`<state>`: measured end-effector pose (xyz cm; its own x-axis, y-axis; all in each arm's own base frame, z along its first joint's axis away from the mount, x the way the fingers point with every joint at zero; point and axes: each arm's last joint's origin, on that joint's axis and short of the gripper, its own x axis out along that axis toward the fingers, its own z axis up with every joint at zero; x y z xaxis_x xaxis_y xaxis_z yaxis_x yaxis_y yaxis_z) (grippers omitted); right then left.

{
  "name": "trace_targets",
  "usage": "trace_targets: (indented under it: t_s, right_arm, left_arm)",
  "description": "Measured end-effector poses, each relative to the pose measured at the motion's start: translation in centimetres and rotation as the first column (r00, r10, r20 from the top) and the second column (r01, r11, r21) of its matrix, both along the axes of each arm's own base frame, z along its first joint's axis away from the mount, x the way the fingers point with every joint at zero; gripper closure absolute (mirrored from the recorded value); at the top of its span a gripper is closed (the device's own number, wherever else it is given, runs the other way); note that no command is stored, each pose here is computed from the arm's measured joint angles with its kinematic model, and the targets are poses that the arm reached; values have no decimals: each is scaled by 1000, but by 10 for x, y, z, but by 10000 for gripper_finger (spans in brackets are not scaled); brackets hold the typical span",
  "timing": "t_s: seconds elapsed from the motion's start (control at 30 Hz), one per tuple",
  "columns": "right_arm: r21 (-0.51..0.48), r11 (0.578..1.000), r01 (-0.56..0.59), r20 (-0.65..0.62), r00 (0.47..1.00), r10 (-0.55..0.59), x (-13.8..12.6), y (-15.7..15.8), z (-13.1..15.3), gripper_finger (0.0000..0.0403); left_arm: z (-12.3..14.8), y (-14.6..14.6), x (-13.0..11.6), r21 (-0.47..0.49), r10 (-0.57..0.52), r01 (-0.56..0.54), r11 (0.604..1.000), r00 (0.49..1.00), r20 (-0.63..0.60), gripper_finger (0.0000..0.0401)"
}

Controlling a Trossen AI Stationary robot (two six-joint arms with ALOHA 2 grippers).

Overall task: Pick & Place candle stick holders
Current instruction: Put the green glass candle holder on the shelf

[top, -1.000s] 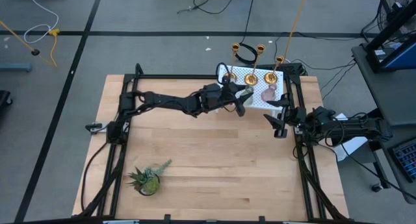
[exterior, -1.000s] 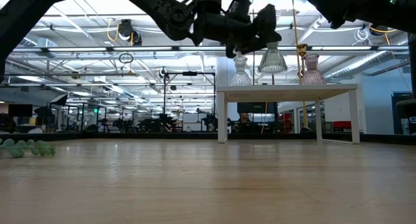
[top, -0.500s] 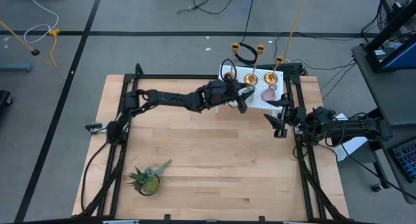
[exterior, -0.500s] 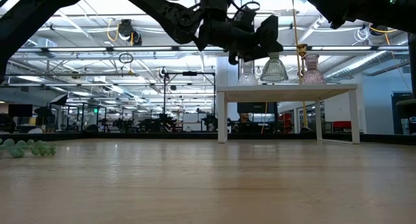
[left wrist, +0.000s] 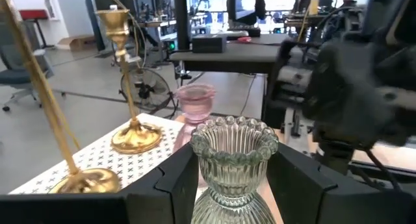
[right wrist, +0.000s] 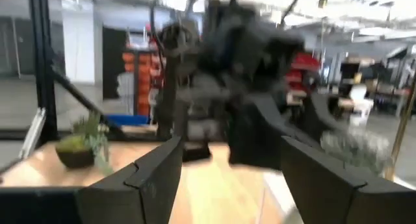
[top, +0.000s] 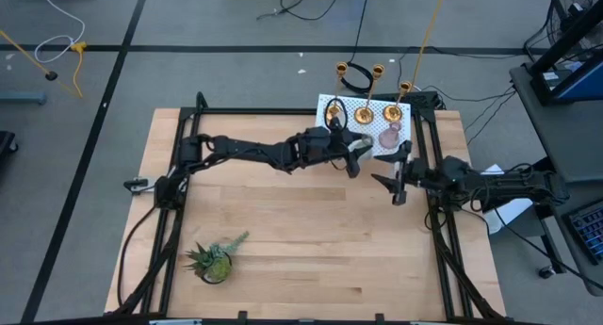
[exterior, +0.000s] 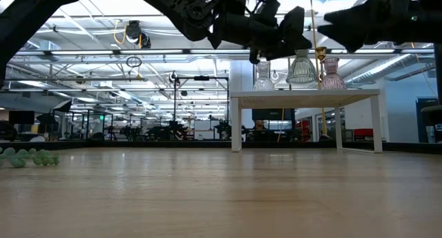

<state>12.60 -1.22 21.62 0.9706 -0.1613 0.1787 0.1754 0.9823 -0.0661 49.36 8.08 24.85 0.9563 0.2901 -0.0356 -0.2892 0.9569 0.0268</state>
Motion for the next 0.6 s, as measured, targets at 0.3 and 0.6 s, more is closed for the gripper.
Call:
trace_targets:
  t_s: [0.3, 0.6]
  right_arm:
    - [191, 974, 124, -182, 979, -89, 1, -4, -21, 156]
    - [281, 952, 119, -207, 977, -61, 1, -3, -25, 156]
  left_arm:
    - [24, -6, -9, 9, -10, 10, 1000, 1000, -3, 229]
    - [29, -13, -11, 4, -32, 32, 999, 999, -12, 229]
